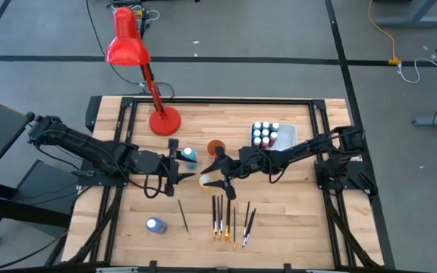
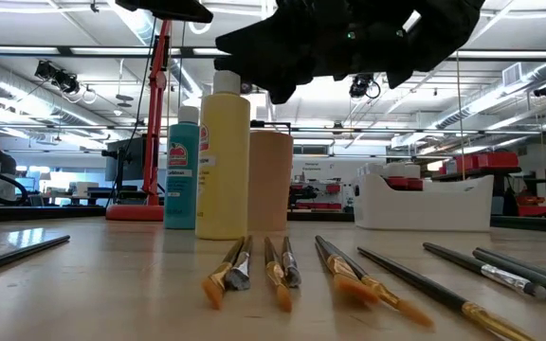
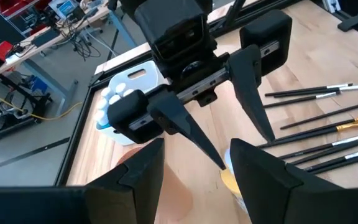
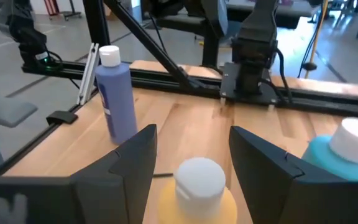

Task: Pick & Place Paint Supplies
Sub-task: Put the yellow paint bottle into the white bin

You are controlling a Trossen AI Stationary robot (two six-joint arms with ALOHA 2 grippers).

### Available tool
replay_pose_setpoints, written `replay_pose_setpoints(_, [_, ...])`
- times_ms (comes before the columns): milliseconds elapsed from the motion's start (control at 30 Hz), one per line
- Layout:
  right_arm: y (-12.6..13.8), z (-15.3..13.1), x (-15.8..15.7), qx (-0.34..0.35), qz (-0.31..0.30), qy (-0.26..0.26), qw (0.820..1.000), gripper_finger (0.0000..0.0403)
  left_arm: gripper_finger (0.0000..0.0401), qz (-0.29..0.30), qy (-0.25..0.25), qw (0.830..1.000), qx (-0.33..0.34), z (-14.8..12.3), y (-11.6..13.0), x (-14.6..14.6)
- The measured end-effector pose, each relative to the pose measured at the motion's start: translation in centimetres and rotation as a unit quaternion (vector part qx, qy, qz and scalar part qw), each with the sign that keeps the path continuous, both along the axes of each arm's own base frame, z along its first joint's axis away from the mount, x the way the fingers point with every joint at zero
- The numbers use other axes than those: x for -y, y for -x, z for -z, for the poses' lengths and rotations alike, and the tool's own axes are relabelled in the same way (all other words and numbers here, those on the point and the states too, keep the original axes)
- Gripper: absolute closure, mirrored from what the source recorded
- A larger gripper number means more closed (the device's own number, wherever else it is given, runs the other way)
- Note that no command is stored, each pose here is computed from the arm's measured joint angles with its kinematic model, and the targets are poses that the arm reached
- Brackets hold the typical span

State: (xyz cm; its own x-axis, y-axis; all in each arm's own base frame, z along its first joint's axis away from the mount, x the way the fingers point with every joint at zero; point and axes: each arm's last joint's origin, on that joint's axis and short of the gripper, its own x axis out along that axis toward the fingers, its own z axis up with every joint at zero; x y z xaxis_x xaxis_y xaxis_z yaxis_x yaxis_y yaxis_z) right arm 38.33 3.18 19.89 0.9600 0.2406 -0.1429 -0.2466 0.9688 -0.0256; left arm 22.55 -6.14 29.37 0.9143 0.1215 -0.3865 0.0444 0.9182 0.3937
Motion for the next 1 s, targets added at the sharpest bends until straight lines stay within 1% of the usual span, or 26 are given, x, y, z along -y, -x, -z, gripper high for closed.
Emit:
replay_pose_setpoints(133, [0.0, 0.2, 0.0, -0.002, -0.001, 0.004, 1.0, 0.0197, 0.0207, 0.009, 0.004, 1.0, -0.001, 0.0, 0.0, 0.1])
replay_pose_setpoints(233, [-0.3, 1.2, 0.0, -0.022, 0.002, -0.008, 1.0, 0.0197, 0.0207, 0.013, 0.006, 1.0, -0.001, 0.0, 0.0, 0.1])
replay_pose_setpoints(333, [-0.5, 2.4, 0.0, -0.039, 0.002, -0.006, 0.999, 0.0197, 0.0207, 0.015, 0.009, 1.0, 0.004, -0.1, -0.1, 0.1])
replay_pose_setpoints(433, [-0.6, 2.6, 0.0, -0.04, 0.001, -0.003, 0.999, 0.02, 0.0207, 0.016, 0.009, 1.0, 0.005, -0.1, -0.1, 0.1])
replay_pose_setpoints(533, [-0.6, 2.5, 0.0, -0.035, 0.001, 0.0, 0.999, 0.0219, 0.0207, 0.016, 0.009, 1.0, 0.005, -0.1, -0.1, 0.1])
replay_pose_setpoints(700, [-0.6, 2.4, 0.3, -0.031, 0.006, -0.003, 1.0, 0.0282, 0.0207, 0.019, 0.002, 1.0, 0.004, -0.1, -0.1, 0.1])
replay_pose_setpoints(733, [-0.6, 2.4, 0.3, -0.031, 0.007, -0.006, 0.999, 0.0287, 0.0207, 0.019, 0.002, 1.0, 0.004, -0.1, -0.1, 0.1])
replay_pose_setpoints(867, [-0.5, 1.8, 0.4, -0.027, 0.018, -0.026, 0.999, 0.0287, 0.0207, 0.018, 0.003, 1.0, 0.003, -0.1, -0.1, 0.1])
replay_pose_setpoints(1000, [0.6, -1.3, 0.7, -0.021, 0.055, -0.038, 0.998, 0.0287, 0.0207, 0.018, 0.003, 1.0, 0.0, 0.0, 0.0, 0.1])
